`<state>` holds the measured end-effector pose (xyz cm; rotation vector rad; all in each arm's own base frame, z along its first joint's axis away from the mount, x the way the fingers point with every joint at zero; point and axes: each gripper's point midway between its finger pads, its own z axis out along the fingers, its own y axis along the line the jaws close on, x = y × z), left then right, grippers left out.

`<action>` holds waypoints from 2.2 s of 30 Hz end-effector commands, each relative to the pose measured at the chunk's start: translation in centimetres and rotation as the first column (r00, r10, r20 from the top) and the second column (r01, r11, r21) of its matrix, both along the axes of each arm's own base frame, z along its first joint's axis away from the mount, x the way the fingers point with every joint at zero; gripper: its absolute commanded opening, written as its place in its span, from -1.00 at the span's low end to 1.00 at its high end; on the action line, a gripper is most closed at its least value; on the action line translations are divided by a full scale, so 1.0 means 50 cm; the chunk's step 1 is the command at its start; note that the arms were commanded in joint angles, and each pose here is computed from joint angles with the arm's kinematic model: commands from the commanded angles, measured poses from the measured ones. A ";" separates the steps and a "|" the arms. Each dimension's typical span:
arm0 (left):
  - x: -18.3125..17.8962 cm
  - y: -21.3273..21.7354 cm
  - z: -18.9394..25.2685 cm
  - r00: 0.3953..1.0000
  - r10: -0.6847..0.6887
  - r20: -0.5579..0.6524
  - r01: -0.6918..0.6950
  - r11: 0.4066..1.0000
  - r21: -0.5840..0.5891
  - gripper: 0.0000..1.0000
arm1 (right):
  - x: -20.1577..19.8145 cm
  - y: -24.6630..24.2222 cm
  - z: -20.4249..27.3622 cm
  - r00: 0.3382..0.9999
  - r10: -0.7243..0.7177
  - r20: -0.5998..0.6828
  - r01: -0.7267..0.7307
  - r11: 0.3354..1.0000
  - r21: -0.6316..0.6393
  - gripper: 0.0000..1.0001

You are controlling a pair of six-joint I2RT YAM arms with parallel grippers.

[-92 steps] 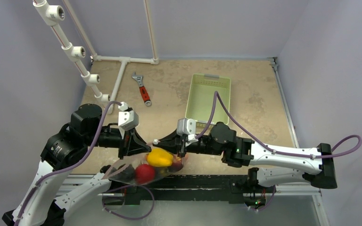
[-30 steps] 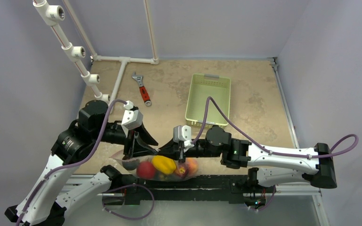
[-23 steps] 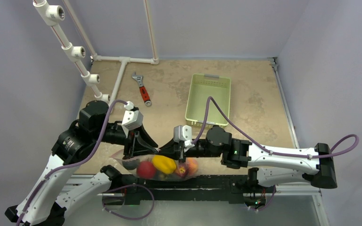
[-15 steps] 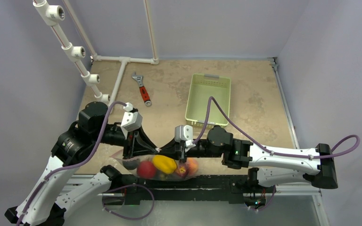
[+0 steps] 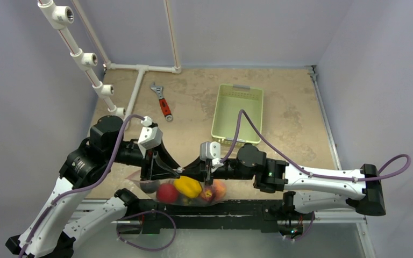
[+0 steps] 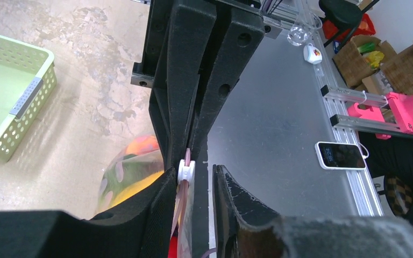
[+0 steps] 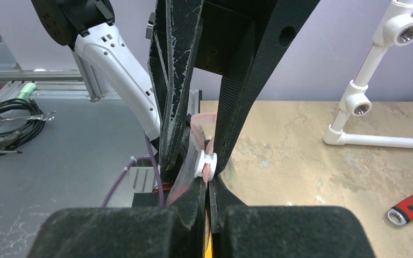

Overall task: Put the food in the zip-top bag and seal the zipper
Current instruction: Zip the zipper food storage bag at the center of the board.

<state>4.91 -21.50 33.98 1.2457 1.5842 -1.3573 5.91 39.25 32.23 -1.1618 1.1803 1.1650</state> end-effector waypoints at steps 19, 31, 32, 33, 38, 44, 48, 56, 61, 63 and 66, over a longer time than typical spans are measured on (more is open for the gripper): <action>0.000 -0.007 -0.016 0.999 -0.019 -0.029 0.019 1.000 -0.002 -1.00 | 0.022 -0.014 0.050 0.997 -0.071 -0.007 0.071 0.993 0.092 -1.00; 0.024 0.005 -0.053 0.994 0.098 -0.046 -0.095 0.993 0.065 -1.00 | 0.053 -0.047 0.042 0.978 -0.183 -0.097 0.193 0.975 0.111 -1.00; 0.024 0.006 -0.053 0.994 0.103 -0.046 -0.100 0.993 0.067 -1.00 | 0.055 -0.050 0.041 0.977 -0.188 -0.099 0.199 0.974 0.112 -1.00; 0.025 0.007 -0.054 0.993 0.108 -0.046 -0.105 0.992 0.070 -1.00 | 0.057 -0.053 0.042 0.975 -0.195 -0.103 0.206 0.972 0.115 -1.00; 0.031 0.014 -0.063 0.987 0.149 -0.055 -0.143 0.985 0.098 -1.00 | 0.074 -0.067 0.039 0.960 -0.249 -0.127 0.263 0.958 0.114 -1.00; 0.048 0.030 -0.075 0.971 0.236 -0.045 -0.228 0.963 0.143 -1.00 | 0.102 -0.076 0.027 0.932 -0.331 -0.148 0.345 0.935 0.086 -1.00; 0.056 0.047 -0.076 0.953 0.302 -0.035 -0.292 0.940 0.176 -1.00 | 0.117 -0.085 0.019 0.912 -0.377 -0.161 0.392 0.917 0.073 -1.00; 0.064 0.078 -0.066 0.914 0.405 -0.011 -0.394 0.896 0.203 -1.00 | 0.162 -0.108 -0.002 0.841 -0.503 -0.200 0.519 0.854 0.036 -1.00; 0.064 0.092 -0.054 0.897 0.441 0.001 -0.433 0.879 0.200 -1.00 | 0.189 -0.131 -0.009 0.783 -0.581 -0.223 0.599 0.800 0.018 -1.00; 0.062 0.096 -0.047 0.891 0.453 0.004 -0.445 0.874 0.193 -1.00 | 0.201 -0.140 -0.013 0.752 -0.615 -0.236 0.634 0.773 0.007 -1.00; 0.057 0.101 -0.036 0.887 0.462 0.005 -0.455 0.872 0.182 -1.00 | 0.217 -0.153 -0.018 0.711 -0.655 -0.257 0.677 0.736 -0.004 -1.00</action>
